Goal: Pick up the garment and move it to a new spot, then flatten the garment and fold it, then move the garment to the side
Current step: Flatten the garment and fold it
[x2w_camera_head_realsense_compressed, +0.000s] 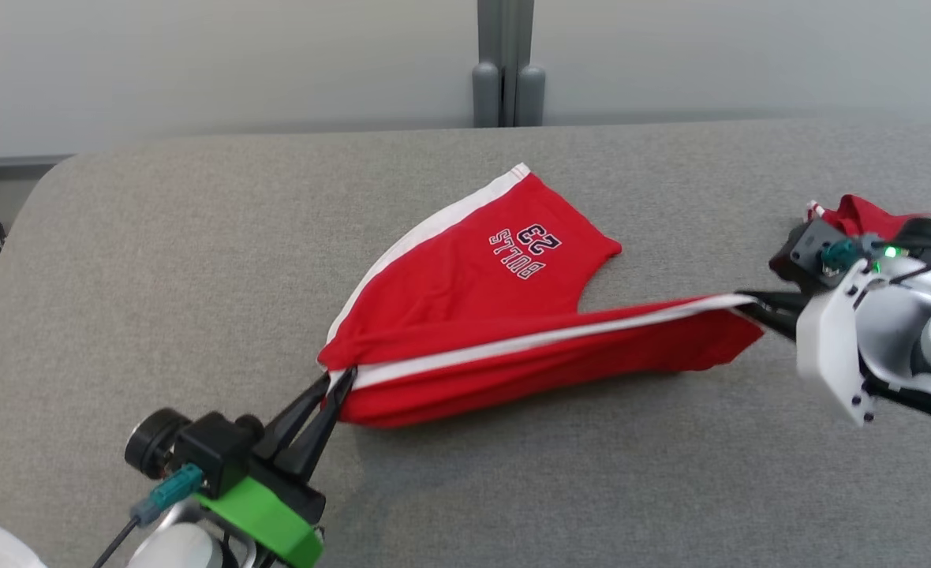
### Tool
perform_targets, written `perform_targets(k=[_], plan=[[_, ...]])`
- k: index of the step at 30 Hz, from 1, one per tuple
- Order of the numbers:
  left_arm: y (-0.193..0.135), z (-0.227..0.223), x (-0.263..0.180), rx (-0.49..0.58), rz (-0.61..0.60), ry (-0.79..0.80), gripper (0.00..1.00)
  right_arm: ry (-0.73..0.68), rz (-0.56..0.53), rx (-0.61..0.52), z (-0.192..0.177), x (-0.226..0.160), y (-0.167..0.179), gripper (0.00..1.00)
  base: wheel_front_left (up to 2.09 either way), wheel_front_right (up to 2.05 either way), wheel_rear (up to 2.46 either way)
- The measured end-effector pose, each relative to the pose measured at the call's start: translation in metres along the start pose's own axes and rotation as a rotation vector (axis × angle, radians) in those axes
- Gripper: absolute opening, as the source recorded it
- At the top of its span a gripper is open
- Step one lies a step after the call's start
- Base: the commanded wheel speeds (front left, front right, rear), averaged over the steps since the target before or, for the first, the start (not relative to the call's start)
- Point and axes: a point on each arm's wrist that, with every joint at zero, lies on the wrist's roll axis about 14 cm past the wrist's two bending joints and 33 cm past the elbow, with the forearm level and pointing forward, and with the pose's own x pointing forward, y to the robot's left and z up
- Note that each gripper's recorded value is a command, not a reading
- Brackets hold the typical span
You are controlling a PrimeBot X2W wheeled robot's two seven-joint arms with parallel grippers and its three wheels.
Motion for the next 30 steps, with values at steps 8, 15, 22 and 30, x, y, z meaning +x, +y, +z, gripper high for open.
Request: perform_targets(k=[8, 15, 22, 30], plan=[[0.018, 0.002, 0.035, -0.011, 0.048, -0.023, 0.0, -0.012, -0.056, -0.124, 0.043, 0.041, -0.053, 0.0, 0.0, 0.0, 0.0], [0.036, -0.018, 0.046, -0.056, 0.122, 0.021, 0.0, 0.013, -0.037, -0.2, 0.063, 0.092, -0.065, 0.0, 0.0, 0.0, 0.0], [0.054, -0.032, 0.055, -0.096, 0.192, 0.047, 0.0, 0.058, -0.021, -0.279, 0.065, 0.136, -0.069, 0.0, 0.0, 0.0, 0.0], [0.077, -0.05, 0.068, -0.116, 0.254, 0.083, 0.0, 0.041, 0.001, -0.349, 0.067, 0.195, -0.071, 0.0, 0.0, 0.0, 0.0]])
